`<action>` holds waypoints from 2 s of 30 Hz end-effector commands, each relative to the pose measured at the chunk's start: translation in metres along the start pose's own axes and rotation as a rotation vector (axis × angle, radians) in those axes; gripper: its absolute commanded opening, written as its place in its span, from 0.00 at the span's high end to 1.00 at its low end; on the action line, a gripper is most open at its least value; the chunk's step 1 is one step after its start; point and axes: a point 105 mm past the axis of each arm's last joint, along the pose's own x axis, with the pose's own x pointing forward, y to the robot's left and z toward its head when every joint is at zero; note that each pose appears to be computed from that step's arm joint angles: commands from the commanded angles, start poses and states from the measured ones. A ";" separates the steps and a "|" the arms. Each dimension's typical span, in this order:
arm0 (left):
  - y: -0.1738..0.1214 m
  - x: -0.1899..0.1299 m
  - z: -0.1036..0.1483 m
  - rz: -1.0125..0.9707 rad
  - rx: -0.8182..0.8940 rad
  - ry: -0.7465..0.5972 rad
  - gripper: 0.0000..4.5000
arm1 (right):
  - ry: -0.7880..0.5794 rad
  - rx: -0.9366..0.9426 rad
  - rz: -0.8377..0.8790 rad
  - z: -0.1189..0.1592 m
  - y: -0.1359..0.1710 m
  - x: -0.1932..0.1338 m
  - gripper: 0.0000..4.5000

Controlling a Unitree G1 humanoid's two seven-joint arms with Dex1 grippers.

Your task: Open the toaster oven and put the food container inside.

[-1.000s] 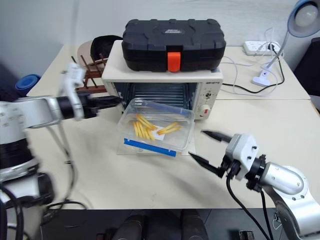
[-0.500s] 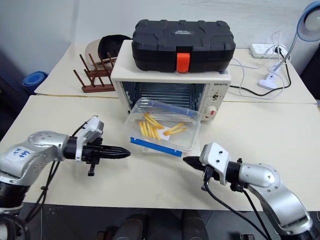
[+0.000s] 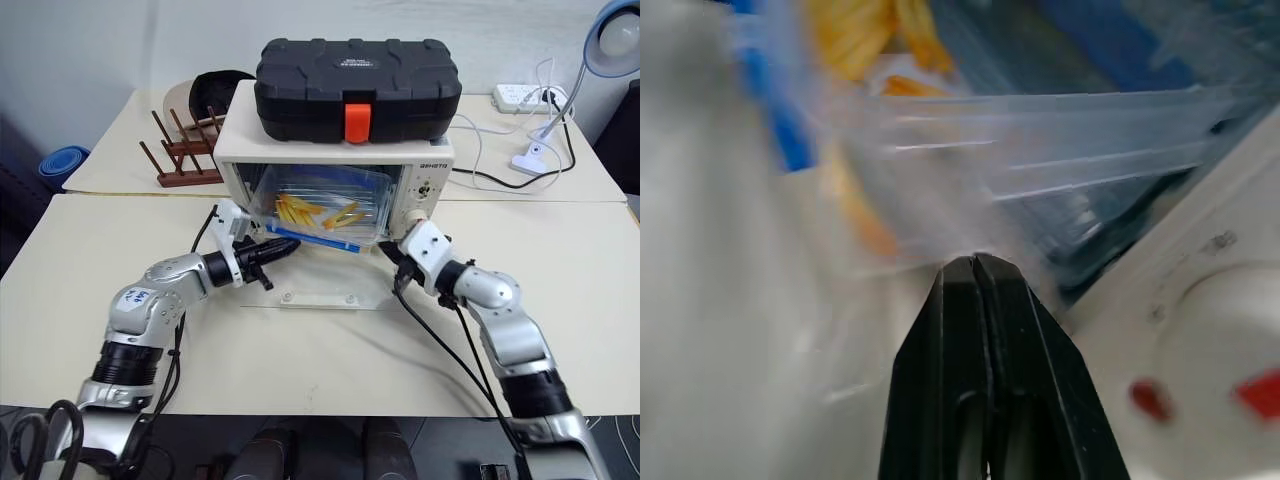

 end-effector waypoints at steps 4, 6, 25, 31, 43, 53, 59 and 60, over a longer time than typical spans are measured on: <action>0.002 0.016 0.022 0.011 0.042 -0.124 1.00 | -0.059 0.015 -0.116 0.021 -0.018 0.024 0.99; -0.003 0.013 0.023 -0.020 0.051 -0.125 1.00 | -0.056 0.068 -0.023 0.027 -0.006 0.015 0.99; -0.013 -0.025 0.010 -0.128 0.116 -0.026 1.00 | -0.029 0.106 0.093 0.039 0.024 0.016 0.99; -0.008 -0.090 0.030 -0.237 0.228 0.007 0.96 | -0.036 0.072 0.024 0.040 -0.004 0.004 1.00; -0.012 -0.185 0.061 -0.325 0.302 0.124 0.18 | 0.205 0.010 0.278 -0.043 -0.010 -0.122 1.00; 0.009 -0.197 0.032 -0.211 0.213 0.051 0.01 | -0.071 0.093 0.384 -0.029 0.027 -0.070 1.00; 0.022 -0.205 0.020 -0.071 0.196 0.006 0.01 | -0.325 0.174 0.267 0.027 0.010 -0.061 1.00; 0.024 -0.207 0.018 -0.056 0.197 0.006 0.01 | -0.406 0.204 0.219 0.047 0.000 -0.061 1.00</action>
